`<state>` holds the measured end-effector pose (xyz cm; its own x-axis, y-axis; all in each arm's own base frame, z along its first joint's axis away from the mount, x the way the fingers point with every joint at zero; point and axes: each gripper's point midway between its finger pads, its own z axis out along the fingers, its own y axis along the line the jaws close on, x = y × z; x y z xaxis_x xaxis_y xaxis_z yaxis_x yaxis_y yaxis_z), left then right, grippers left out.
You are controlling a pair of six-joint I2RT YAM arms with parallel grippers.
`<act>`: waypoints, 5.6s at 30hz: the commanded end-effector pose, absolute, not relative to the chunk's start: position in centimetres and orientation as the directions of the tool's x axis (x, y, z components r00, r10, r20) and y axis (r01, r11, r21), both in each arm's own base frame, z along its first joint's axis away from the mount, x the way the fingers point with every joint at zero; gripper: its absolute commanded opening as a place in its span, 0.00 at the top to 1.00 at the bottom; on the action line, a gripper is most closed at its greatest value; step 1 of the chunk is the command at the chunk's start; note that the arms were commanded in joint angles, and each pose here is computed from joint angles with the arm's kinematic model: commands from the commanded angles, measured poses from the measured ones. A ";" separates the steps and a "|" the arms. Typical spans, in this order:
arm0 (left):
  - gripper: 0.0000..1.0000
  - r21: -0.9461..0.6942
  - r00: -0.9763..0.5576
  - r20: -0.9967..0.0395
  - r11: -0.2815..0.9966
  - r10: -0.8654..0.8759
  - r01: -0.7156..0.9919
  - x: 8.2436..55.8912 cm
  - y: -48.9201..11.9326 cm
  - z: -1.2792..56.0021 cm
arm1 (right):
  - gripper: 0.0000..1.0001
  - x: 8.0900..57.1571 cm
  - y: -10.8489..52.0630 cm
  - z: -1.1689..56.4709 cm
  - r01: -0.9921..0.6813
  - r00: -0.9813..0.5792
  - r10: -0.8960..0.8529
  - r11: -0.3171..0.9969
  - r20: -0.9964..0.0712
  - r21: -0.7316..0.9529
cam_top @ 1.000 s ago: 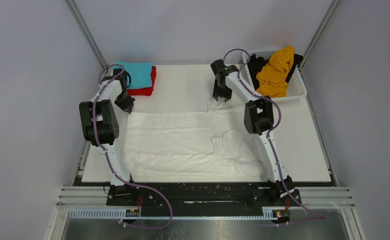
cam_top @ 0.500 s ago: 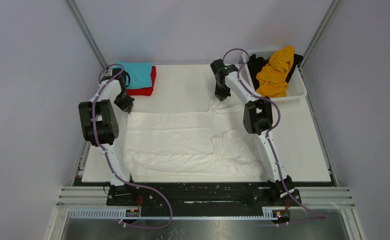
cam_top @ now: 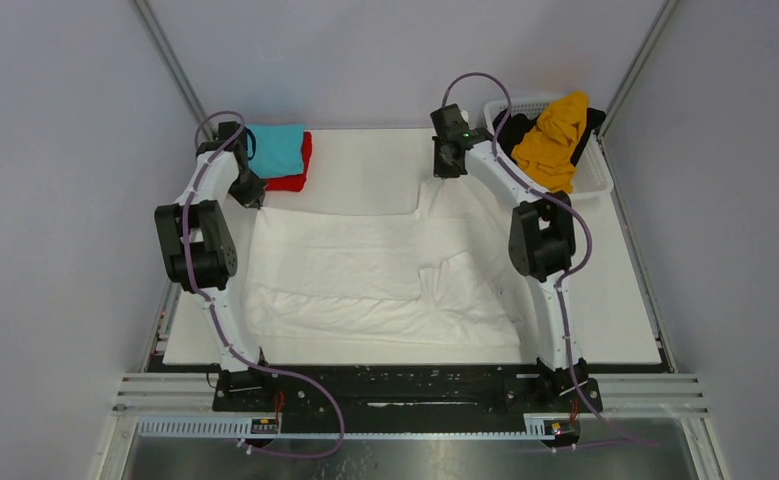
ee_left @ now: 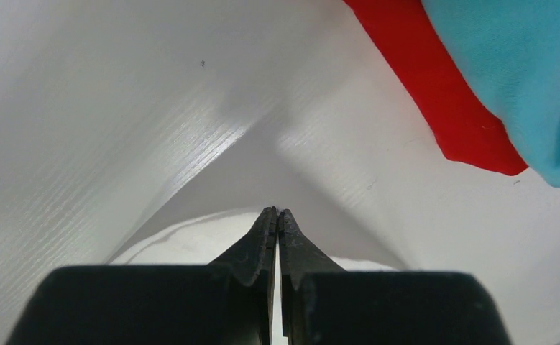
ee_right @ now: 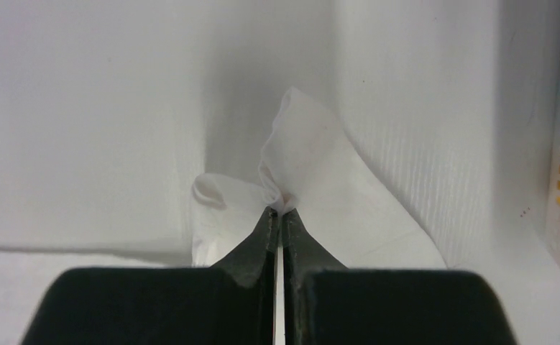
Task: Fold and stack the t-shirts
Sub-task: Grab the side of the flattened tshirt furthest away from the robot with both arms, then fold the other side of the tshirt into a rectangle, then rotate the tshirt 90 degrees
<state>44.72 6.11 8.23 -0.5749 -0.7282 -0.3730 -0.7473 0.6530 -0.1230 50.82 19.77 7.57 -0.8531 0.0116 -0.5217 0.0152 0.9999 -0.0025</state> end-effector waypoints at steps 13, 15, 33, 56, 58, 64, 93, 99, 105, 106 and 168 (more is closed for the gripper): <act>1.00 -0.186 -0.587 -0.360 0.672 -0.725 -0.717 42.7 4.9 8.3 | 1.00 47.5 21.0 11.5 -0.086 -0.765 0.028 0.985 -0.643 0.146; 1.00 -0.184 -0.589 -0.354 0.672 -0.726 -0.717 42.2 4.8 8.1 | 1.00 46.2 20.9 10.9 -0.093 -0.772 0.030 0.983 -0.635 0.159; 1.00 -0.184 -0.546 -0.406 0.650 -0.733 -0.737 37.0 5.0 9.0 | 1.00 32.2 18.1 11.4 -0.152 -0.762 -0.058 0.984 -0.645 0.091; 1.00 -0.144 -0.503 -0.414 0.600 -0.758 -0.787 33.0 6.8 7.2 | 0.99 19.8 16.7 7.0 -0.200 -0.842 -0.050 0.954 -0.538 0.224; 1.00 -0.141 -0.497 -0.416 0.594 -0.761 -0.792 33.1 7.1 7.1 | 0.98 18.7 17.2 6.1 -0.219 -0.857 -0.060 0.942 -0.512 0.255; 1.00 -0.152 -0.479 -0.446 0.591 -0.756 -0.792 34.0 7.8 8.0 | 0.84 14.7 18.1 4.3 -0.252 -0.902 -0.083 0.897 -0.423 0.362; 0.01 -0.308 -0.685 -0.268 0.734 -0.677 -0.605 32.9 -3.2 7.7 | 0.01 15.8 20.2 8.6 -0.190 -0.915 0.000 0.881 -0.404 0.432; 0.01 -0.257 -0.716 -0.216 0.747 -0.663 -0.614 30.5 -3.5 3.5 | 0.00 13.4 17.2 2.3 0.003 -0.955 0.108 0.934 -0.275 0.357; 0.01 -0.236 -0.771 -0.181 0.788 -0.611 -0.569 27.9 -5.9 1.5 | 0.00 17.2 16.5 1.6 0.071 -0.950 0.149 0.959 -0.274 0.276; 0.01 -0.232 -0.775 -0.173 0.790 -0.608 -0.568 27.4 -6.3 1.2 | 0.00 18.3 16.2 1.5 0.098 -0.949 0.172 0.957 -0.263 0.274; 0.01 -0.329 -0.923 -0.331 0.941 -0.197 -0.083 18.2 -19.8 11.6 | 0.00 44.4 26.0 17.2 -0.139 -0.836 0.011 0.963 -0.548 0.232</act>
<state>15.31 -23.38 12.82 -0.9534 -0.1240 -0.2751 0.0057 0.9042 -0.4271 50.12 29.48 15.31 -0.8556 0.1384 -0.4988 -0.1277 0.8773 0.4626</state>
